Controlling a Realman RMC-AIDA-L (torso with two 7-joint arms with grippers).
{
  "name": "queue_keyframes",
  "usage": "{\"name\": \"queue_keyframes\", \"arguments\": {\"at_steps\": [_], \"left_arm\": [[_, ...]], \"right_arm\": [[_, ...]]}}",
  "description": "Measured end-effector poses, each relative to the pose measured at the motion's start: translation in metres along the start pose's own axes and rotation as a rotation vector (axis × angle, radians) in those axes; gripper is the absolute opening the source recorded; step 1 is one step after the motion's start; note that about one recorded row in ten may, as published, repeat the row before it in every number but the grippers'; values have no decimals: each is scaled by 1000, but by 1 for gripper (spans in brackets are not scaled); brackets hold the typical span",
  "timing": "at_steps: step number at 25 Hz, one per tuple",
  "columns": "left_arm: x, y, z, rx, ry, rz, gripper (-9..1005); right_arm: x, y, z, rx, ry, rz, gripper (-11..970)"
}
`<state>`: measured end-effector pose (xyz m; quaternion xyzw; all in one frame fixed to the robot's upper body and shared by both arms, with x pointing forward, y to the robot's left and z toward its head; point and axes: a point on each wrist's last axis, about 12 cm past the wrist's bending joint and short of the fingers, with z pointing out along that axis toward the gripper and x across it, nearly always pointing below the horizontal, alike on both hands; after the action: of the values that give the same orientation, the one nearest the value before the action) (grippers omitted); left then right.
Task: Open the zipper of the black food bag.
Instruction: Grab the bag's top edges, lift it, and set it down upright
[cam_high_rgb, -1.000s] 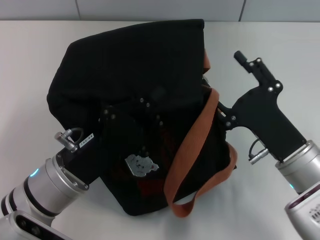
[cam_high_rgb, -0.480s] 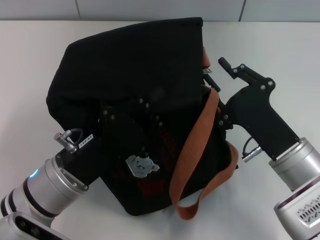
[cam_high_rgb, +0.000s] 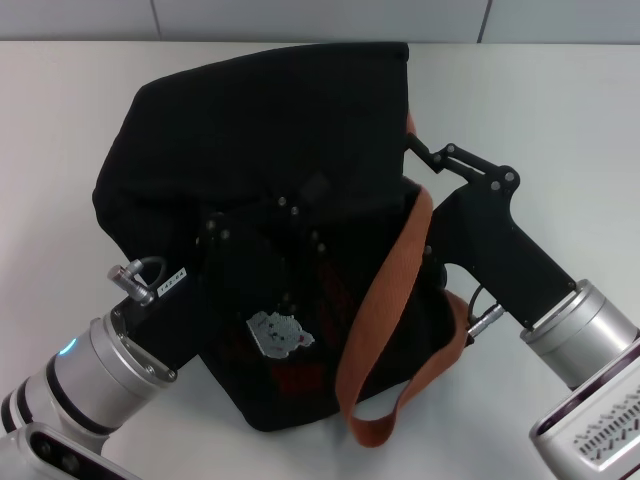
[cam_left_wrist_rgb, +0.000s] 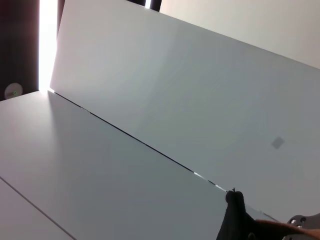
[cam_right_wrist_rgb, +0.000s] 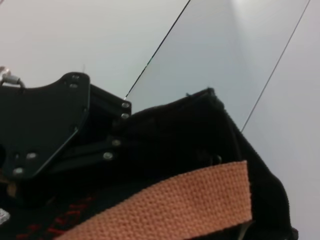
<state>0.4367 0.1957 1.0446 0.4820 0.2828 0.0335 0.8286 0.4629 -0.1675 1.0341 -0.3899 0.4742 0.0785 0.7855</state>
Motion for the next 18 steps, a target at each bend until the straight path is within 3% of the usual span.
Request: {"name": "queue_keyframes", "arguments": {"at_steps": [8, 16, 18], "left_arm": [[0, 0, 0, 0, 1, 1, 89], [1, 1, 0, -4, 5, 2, 89], [1, 1, 1, -17, 10, -1, 89]], "right_arm": [[-1, 5, 2, -18, 5, -29, 284], [0, 6, 3, 7, 37, -70, -2], [3, 7, -4, 14, 72, -73, -2]]}}
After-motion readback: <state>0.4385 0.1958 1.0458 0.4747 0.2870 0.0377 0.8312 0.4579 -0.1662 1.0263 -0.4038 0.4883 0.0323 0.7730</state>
